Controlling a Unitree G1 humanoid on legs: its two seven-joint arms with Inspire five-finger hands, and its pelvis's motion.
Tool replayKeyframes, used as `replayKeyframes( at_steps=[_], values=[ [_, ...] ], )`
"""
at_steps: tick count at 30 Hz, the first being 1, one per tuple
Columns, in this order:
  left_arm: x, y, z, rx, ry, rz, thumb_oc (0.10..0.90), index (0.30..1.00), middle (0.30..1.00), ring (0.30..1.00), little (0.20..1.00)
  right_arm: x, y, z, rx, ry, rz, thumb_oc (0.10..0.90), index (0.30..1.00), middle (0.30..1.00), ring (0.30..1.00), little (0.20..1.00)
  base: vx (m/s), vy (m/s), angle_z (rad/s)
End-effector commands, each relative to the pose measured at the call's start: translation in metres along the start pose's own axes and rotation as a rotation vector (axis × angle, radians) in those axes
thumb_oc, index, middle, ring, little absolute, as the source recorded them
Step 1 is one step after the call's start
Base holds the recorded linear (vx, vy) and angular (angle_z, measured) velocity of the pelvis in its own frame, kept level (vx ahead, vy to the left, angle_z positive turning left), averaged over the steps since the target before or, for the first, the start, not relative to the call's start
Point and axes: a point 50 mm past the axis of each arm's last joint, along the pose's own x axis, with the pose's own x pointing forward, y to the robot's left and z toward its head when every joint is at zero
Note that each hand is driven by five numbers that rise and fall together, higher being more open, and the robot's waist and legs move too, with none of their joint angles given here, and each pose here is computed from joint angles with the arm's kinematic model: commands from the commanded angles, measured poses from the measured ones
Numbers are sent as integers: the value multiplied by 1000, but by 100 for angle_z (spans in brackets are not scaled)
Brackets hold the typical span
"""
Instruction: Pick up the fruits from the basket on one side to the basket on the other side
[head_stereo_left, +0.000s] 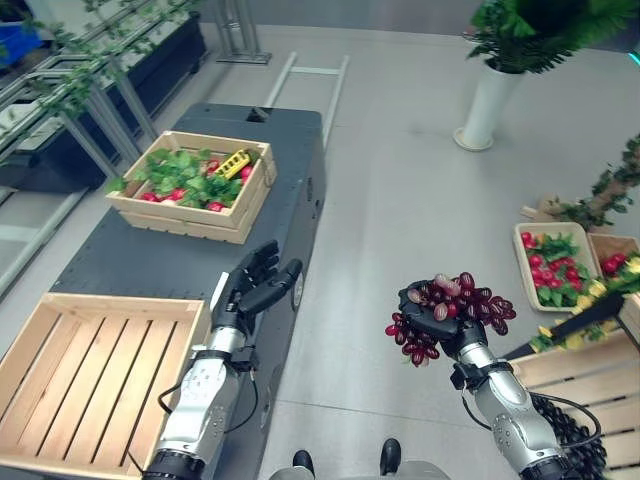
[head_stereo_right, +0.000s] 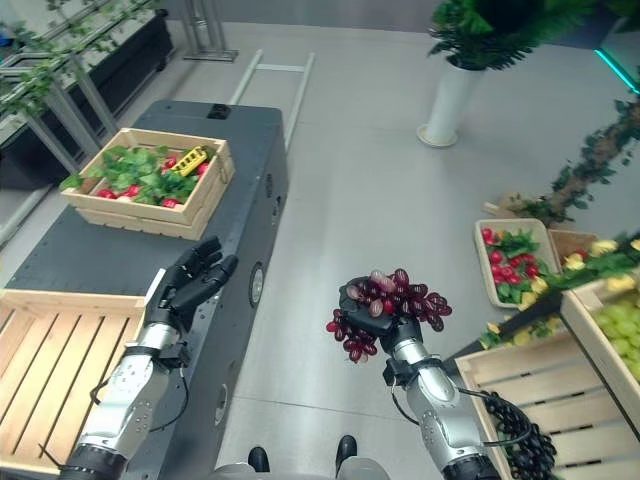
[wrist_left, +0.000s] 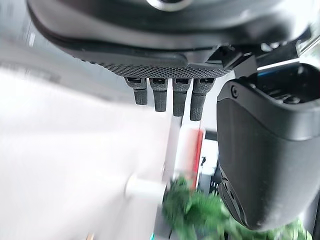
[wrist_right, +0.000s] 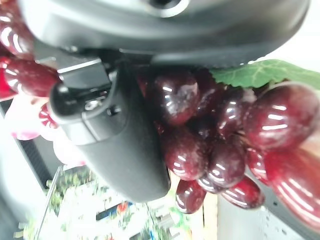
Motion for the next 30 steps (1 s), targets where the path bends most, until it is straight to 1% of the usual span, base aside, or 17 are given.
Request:
replayKeyframes(
  at_steps=[1, 4, 7, 9, 11, 13, 14, 17, 18, 20, 21, 24, 27, 29, 30],
  values=[
    [16, 3, 37, -63, -172, 38, 800, 900, 900, 900, 900, 12, 28, 29, 99, -193, 99, 400, 300, 300, 300, 300, -21, -126, -12],
    [14, 2, 28, -84, -134, 58, 800, 900, 900, 900, 900, 8, 29, 15, 135, -121, 121, 400, 300, 300, 300, 300, -22, -88, -3],
    [5, 8, 26, -79, -153, 99, 800, 900, 900, 900, 900, 5, 28, 5, 112, -57, 167, 400, 300, 300, 300, 300, -31, -24, -19],
    [-4, 15, 26, -71, -174, 141, 800, 900, 900, 900, 900, 3, 30, -3, 112, -16, 207, 400, 300, 300, 300, 300, -24, 125, -73],
    [-8, 18, 29, -65, -197, 146, 800, 900, 900, 900, 900, 4, 34, -8, 110, -1, 228, 400, 300, 300, 300, 300, -34, 212, -128],
    [0, 13, 33, -56, -199, 118, 800, 900, 900, 900, 900, 7, 33, -9, 112, 12, 179, 400, 300, 300, 300, 300, -57, 265, -114],
    [9, 6, 36, -51, -204, 82, 800, 900, 900, 900, 900, 8, 33, -9, 130, 25, 149, 400, 300, 300, 300, 300, -45, 212, -85],
    [20, -6, 42, -31, -228, 56, 800, 900, 900, 900, 900, 9, 33, -17, 167, 42, 132, 400, 300, 300, 300, 300, -8, 196, -79],
    [22, -5, 42, -34, -228, 62, 800, 900, 900, 900, 900, 8, 32, -22, 175, 59, 121, 400, 300, 300, 300, 300, 60, 251, -30],
    [20, -1, 42, -37, -228, 86, 800, 900, 900, 900, 900, 2, 30, -29, 197, 90, 98, 400, 300, 300, 300, 300, 78, 231, -28],
    [16, 3, 41, -35, -224, 100, 800, 900, 900, 900, 900, -8, 28, -37, 217, 115, 76, 400, 300, 300, 300, 300, 55, 170, -20],
    [8, 8, 35, -21, -201, 118, 800, 900, 900, 900, 900, -23, 21, -52, 262, 151, 24, 400, 300, 300, 300, 300, 38, 146, -35],
    [2, 12, 32, 0, -193, 136, 800, 900, 900, 900, 900, -25, 18, -56, 288, 163, -2, 400, 300, 300, 300, 300, 13, 49, -43],
    [-8, 27, 29, 16, -173, 186, 800, 900, 900, 900, 900, -22, 18, -58, 313, 167, -14, 400, 300, 300, 300, 300, 5, -13, -91],
    [-9, 30, 28, 16, -168, 195, 800, 900, 900, 900, 900, -21, 18, -57, 311, 162, -14, 400, 300, 300, 300, 300, -8, -46, -119]
  ],
)
